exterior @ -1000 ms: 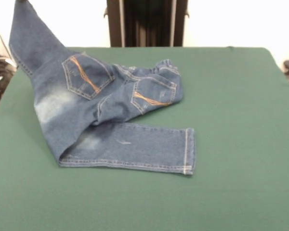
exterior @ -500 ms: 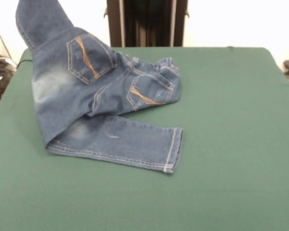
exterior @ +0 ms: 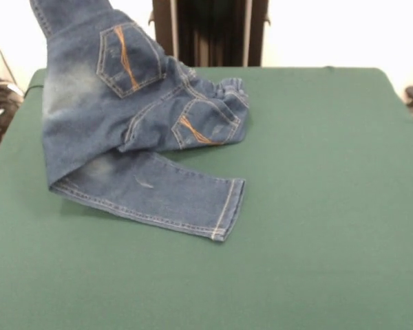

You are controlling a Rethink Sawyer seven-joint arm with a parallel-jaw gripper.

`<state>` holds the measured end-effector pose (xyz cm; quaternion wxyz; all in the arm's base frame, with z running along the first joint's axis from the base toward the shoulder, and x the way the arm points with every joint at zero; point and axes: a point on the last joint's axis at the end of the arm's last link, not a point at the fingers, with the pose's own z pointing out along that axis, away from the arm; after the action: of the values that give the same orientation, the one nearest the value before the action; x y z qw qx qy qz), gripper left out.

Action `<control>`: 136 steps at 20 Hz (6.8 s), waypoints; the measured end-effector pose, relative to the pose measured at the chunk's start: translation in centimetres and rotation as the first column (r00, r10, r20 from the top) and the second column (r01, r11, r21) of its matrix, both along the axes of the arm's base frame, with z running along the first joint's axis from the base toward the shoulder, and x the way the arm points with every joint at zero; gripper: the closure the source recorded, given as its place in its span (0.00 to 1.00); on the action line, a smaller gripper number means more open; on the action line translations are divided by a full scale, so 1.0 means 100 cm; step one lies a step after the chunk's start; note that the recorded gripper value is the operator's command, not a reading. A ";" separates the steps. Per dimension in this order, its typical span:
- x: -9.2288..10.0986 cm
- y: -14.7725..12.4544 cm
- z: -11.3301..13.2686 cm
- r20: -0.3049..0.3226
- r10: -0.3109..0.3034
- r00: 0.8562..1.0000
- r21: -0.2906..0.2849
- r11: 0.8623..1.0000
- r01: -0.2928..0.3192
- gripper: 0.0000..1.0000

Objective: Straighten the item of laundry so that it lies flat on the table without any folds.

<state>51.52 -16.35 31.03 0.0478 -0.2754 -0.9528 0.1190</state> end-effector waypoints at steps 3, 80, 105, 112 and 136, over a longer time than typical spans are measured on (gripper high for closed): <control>0.004 0.010 0.014 -0.010 -0.005 1.000 0.008 1.000 0.005 1.00; 0.107 -0.031 0.029 0.356 -0.461 0.813 0.029 0.875 0.483 1.00; 0.098 -0.113 -0.036 0.435 -0.104 0.894 -0.018 0.992 0.125 1.00; 0.105 -0.117 -0.045 0.488 -0.085 0.869 0.000 0.995 0.097 1.00; 0.112 -0.107 -0.070 0.480 -0.014 0.877 0.004 1.000 0.014 0.00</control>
<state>62.70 -27.02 24.04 -0.1889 -0.3031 -0.9329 0.0465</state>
